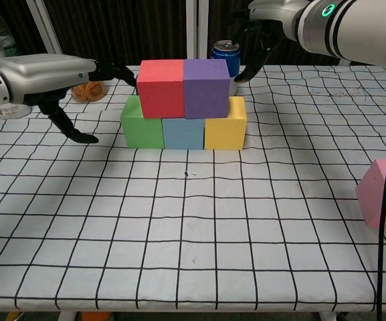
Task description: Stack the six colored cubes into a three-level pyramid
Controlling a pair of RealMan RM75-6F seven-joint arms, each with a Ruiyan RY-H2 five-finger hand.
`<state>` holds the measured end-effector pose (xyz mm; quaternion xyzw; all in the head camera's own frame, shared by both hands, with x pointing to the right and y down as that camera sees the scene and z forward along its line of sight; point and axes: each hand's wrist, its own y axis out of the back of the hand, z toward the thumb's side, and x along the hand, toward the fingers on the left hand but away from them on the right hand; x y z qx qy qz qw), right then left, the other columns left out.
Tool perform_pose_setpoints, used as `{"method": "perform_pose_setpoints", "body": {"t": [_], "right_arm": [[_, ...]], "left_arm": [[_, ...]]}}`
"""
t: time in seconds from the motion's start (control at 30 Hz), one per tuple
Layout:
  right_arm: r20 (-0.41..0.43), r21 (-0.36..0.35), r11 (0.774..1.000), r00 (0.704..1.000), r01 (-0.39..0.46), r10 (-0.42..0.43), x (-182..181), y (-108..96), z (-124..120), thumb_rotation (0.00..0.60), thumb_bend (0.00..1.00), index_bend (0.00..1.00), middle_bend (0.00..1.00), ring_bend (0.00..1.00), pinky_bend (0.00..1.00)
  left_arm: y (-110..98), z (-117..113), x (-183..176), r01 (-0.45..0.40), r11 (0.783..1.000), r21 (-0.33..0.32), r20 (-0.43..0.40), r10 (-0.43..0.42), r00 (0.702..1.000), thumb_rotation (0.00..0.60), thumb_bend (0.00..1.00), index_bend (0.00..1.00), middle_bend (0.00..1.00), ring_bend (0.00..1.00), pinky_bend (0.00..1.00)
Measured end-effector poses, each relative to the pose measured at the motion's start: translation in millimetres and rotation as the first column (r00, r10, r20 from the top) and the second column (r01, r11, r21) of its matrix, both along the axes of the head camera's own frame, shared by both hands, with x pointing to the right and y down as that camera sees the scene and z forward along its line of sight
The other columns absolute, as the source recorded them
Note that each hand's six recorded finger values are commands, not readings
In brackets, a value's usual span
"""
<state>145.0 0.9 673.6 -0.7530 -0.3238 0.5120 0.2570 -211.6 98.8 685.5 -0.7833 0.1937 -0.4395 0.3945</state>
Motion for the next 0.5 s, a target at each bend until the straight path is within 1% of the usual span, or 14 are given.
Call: {"method": "perform_pose_setpoints", "body": {"t": [0.27, 0.5], "right_arm": [[-0.001, -0.005, 1.000, 1.000, 0.012, -0.012, -8.0, 3.0, 5.2, 0.600, 0.11, 0.00, 0.14, 0.00, 0.00], [-0.002, -0.002, 1.000, 1.000, 0.011, -0.011, -9.2, 3.1, 4.6, 0.600, 0.11, 0.00, 0.14, 0.00, 0.00]], "left_arm": [[-5.4, -0.5, 4.5, -0.011, 1.000, 0.007, 0.004, 0.011, 1.000, 0.600, 0.17, 0.10, 0.00, 0.00, 0.04], [-8.1, 1.6, 9.9, -0.023, 1.000, 0.005, 0.008, 0.023, 1.000, 0.600, 0.17, 0.10, 0.00, 0.00, 0.04]]}}
